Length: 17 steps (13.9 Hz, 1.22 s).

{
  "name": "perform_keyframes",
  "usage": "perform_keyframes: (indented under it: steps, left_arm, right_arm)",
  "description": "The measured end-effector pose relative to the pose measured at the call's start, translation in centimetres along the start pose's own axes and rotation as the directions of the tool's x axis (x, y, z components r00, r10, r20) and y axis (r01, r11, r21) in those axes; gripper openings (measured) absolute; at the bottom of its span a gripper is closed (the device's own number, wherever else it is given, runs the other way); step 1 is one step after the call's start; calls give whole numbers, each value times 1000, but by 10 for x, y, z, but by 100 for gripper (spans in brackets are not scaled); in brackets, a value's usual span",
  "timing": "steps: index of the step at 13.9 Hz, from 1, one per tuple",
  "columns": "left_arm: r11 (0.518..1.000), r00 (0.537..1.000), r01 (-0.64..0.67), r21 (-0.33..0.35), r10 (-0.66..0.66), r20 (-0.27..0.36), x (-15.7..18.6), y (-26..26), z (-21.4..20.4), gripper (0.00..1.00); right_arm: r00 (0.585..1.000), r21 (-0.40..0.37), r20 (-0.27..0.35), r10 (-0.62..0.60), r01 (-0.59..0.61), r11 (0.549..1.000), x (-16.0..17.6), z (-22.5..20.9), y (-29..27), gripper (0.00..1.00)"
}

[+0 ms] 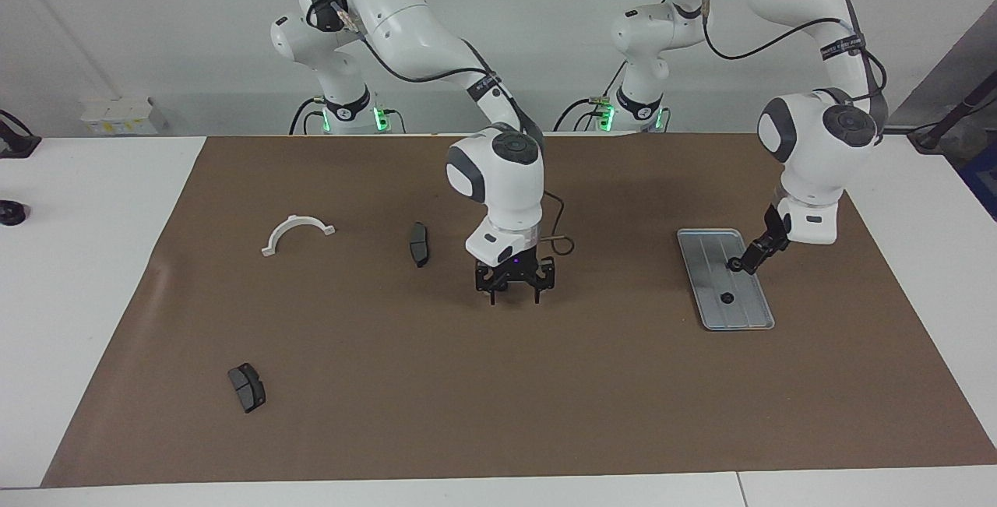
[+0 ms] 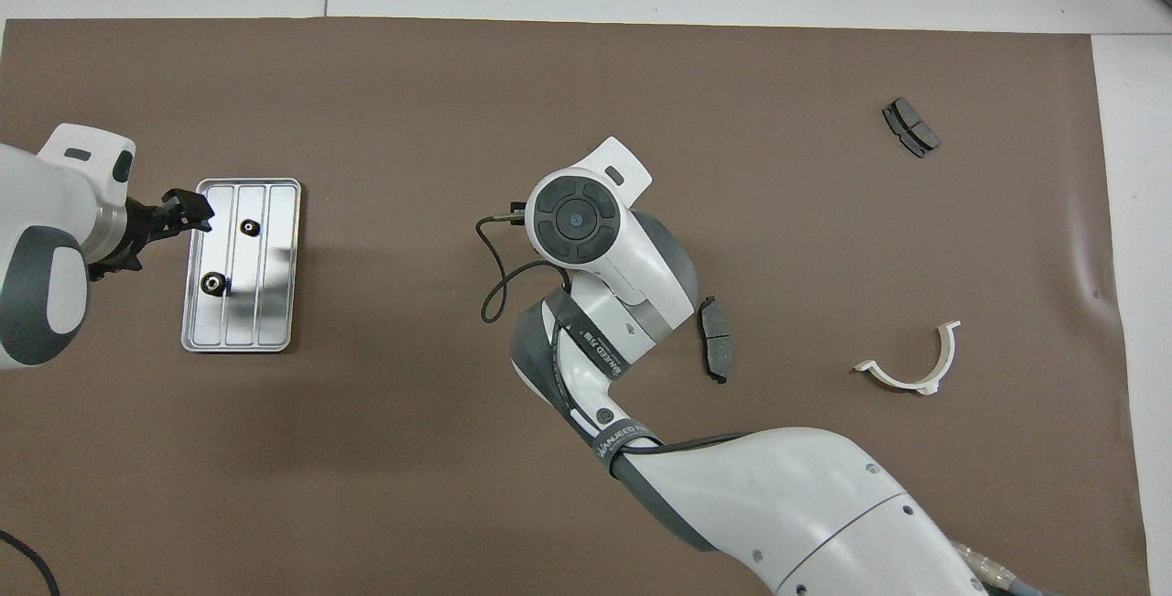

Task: Place bearing gear from tray to pile
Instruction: 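Grasp a second black gear from the tray with the left gripper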

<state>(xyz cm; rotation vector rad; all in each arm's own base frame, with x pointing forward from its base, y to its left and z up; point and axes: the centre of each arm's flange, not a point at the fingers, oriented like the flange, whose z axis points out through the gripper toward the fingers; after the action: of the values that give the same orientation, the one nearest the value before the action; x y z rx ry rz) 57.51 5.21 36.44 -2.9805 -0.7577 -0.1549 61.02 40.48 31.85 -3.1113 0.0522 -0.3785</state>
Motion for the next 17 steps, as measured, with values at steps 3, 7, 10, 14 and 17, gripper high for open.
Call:
perform_keyframes:
  steps: [3,7,10,14,17]
  left_arm:
    - [999,999,36,-15,-36,0,-19,-2,27,98]
    - [992,992,124,-30,-124,-6,-24,1,38,62]
    - [977,978,210,-36,-210,-3,-24,2,46,60]
    - [972,973,232,-46,-232,-7,-27,3,59,60]
    - [971,972,234,-47,-234,-4,-29,3,64,59]
  right_arm:
    - [1000,-28,28,2,-1,1000,-4,12,11,78]
    - [999,-39,43,4,-3,999,-7,18,17,70]
    - [997,-43,72,7,-4,999,-13,17,13,65]
    - [996,-47,88,6,-1,999,-19,17,12,62]
    - [995,-50,103,2,4,999,-27,22,11,49]
